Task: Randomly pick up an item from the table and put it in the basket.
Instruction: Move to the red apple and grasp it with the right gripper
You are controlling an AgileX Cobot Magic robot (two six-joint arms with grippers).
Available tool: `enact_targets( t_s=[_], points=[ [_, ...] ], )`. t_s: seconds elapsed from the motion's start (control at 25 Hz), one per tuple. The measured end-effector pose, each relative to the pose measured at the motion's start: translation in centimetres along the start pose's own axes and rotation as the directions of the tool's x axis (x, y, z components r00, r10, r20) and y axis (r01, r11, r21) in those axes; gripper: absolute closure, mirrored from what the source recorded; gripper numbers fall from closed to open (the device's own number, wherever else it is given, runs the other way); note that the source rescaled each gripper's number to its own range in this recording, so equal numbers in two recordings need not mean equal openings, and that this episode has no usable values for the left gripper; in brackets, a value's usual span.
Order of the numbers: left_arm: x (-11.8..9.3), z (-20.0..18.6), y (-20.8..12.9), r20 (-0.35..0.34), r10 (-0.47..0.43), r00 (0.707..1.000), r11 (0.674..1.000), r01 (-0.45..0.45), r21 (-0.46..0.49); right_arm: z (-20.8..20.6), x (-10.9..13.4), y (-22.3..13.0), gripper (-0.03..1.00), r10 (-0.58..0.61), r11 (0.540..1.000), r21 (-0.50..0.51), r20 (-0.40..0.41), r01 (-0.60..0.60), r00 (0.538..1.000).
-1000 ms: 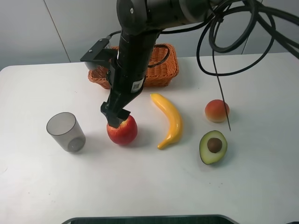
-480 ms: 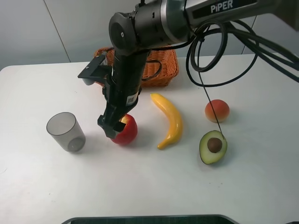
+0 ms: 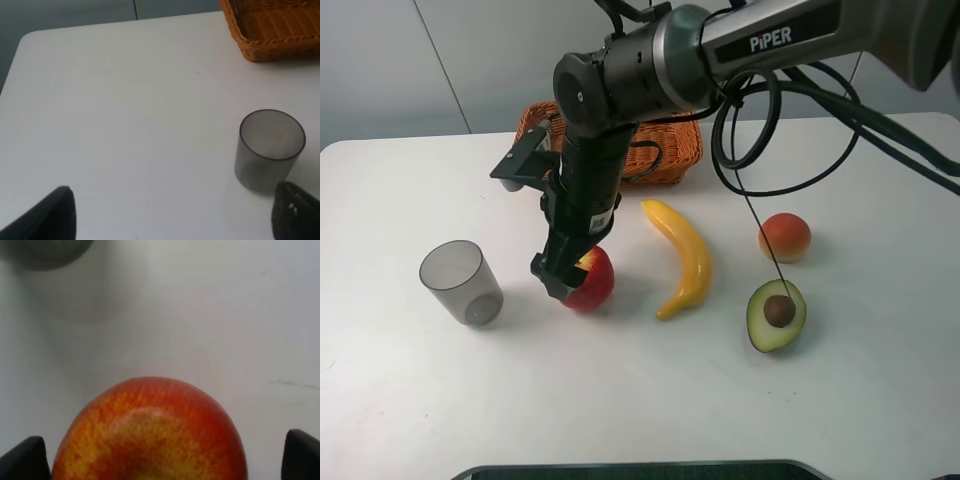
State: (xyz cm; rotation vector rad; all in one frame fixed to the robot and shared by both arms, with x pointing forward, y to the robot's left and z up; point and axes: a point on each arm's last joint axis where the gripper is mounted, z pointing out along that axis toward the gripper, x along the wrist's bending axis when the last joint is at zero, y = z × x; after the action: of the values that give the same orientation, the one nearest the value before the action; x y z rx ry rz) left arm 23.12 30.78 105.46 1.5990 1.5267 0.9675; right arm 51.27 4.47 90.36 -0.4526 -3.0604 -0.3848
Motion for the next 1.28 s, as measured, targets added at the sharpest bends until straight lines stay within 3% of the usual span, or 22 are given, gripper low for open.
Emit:
enact_targets(
  t_s=[0.48,0.52,0.56,0.6,0.64,1.28],
  points=[
    [0.0,0.0,0.0,0.0,0.0,1.0,1.0,0.0,0.0,1.4,-0.1,-0.3,-0.03,0.002,1.0,0.029,-0.008,-0.001,1.0],
    [0.0,0.0,0.0,0.0,0.0,1.0,1.0,0.0,0.0,1.4,-0.1,-0.3,0.09,0.003,1.0,0.029,-0.008,-0.003,1.0],
    [0.0,0.0,0.0,0.0,0.0,1.0,1.0,0.0,0.0,1.4,-0.1,-0.3,0.42,0.003,1.0,0.029,-0.008,-0.003,1.0],
    [0.0,0.0,0.0,0.0,0.0,1.0,1.0,0.0,0.0,1.4,-0.1,-0.3,0.89,0.005,1.0,0.029,-0.008,-0.005,1.0],
    [0.0,0.0,0.0,0.0,0.0,1.0,1.0,0.0,0.001,1.4,-0.1,-0.3,0.97,0.005,1.0,0.029,-0.008,-0.005,1.0],
    [0.0,0.0,0.0,0.0,0.0,1.0,1.0,0.0,0.001,1.4,-0.1,-0.4,0.97,0.005,0.999,0.033,-0.01,-0.005,1.0]
  ],
)
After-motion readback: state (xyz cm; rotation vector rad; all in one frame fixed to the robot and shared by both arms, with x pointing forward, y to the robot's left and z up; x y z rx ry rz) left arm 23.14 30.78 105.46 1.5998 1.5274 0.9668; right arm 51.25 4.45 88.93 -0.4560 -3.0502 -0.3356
